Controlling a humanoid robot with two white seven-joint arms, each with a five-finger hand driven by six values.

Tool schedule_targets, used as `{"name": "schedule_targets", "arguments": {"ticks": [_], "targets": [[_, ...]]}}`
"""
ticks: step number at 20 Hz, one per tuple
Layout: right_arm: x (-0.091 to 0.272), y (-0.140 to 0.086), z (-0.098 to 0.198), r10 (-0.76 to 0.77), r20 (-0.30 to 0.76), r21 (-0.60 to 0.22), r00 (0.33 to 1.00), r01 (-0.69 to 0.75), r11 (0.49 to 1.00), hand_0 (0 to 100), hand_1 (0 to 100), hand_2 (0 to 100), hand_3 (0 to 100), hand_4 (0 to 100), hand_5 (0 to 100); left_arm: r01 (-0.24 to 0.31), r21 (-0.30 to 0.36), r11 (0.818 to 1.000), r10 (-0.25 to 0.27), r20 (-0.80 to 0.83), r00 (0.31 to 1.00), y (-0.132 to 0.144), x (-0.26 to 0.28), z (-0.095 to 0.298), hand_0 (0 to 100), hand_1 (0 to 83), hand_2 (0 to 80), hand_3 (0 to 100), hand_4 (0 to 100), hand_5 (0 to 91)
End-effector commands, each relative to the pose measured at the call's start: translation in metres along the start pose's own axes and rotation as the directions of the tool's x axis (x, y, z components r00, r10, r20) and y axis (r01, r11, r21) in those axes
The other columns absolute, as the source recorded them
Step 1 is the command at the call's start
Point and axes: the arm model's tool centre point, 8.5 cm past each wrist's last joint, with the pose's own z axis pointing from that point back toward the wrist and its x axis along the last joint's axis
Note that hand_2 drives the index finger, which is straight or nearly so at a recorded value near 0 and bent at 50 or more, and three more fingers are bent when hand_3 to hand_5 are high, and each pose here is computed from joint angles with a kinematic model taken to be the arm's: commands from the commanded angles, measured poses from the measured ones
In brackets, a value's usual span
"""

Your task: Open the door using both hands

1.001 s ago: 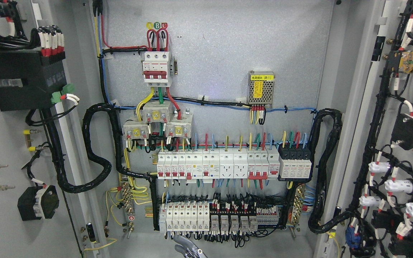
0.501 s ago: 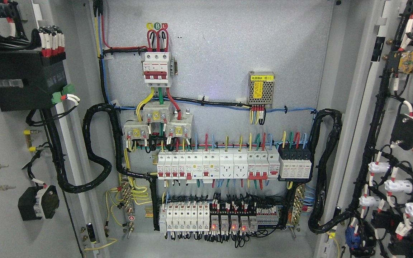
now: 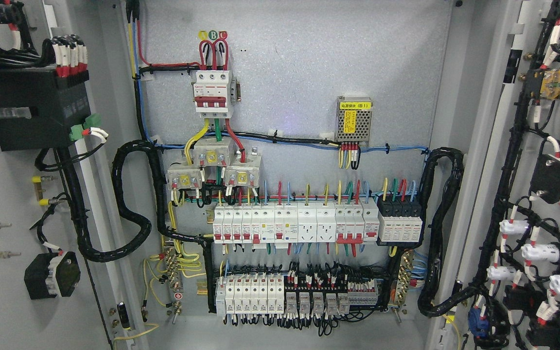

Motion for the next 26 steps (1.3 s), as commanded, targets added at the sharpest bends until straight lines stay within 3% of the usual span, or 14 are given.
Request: {"name": "schedule_targets", "arguments": {"ticks": [1,7,9,13,18,23,26], "targets": [[-0.007,-0.046,0.037,0.098,-0.108,-0.051,0.989,-0.104,0.993,22,0,0,0,0,0,0.188,-0.071,0.98,-0.17,0.203,0.964,0.014,0.08,-0.02,29,0.0,2.8,3,4,0.0],[-0.015,-0.07,0.045,0.135,-0.151,-0.095,0.979,-0.15,0.984,22,0,0,0,0,0,0.2,-0.036,0.979,-0.18,0.303,0.936,0.007,0.11,-0.029,29,0.0,2.8,3,4,0.0],[-0.016,-0.075,0.042,0.14,-0.149,-0.11,0.979,-0.157,0.981,22,0,0,0,0,0,0.151,0.015,0.988,-0.148,0.317,0.937,0.013,0.112,-0.022,29,0.0,2.7,3,4,0.0],[-0.014,-0.085,0.039,0.112,-0.138,-0.155,0.984,-0.133,0.979,22,0,0,0,0,0,0.114,0.11,0.987,-0.144,0.333,0.932,0.034,0.118,-0.005,29,0.0,2.7,3,4,0.0],[-0.013,-0.09,0.041,0.087,-0.137,-0.175,0.987,-0.11,0.978,22,0,0,0,0,0,0.064,0.205,0.977,-0.135,0.357,0.924,0.053,0.123,0.008,29,0.0,2.7,3,4,0.0],[-0.009,-0.088,0.041,0.088,-0.12,-0.17,0.989,-0.108,0.98,22,0,0,0,0,0,-0.055,0.272,0.961,-0.029,0.296,0.955,0.059,0.107,0.004,29,0.0,2.7,3,3,0.0],[-0.007,-0.087,0.043,0.094,-0.092,-0.17,0.991,-0.109,0.979,22,0,0,0,0,0,-0.065,0.299,0.952,-0.027,0.293,0.956,0.068,0.105,0.0,29,0.0,2.7,3,3,0.0]]}}
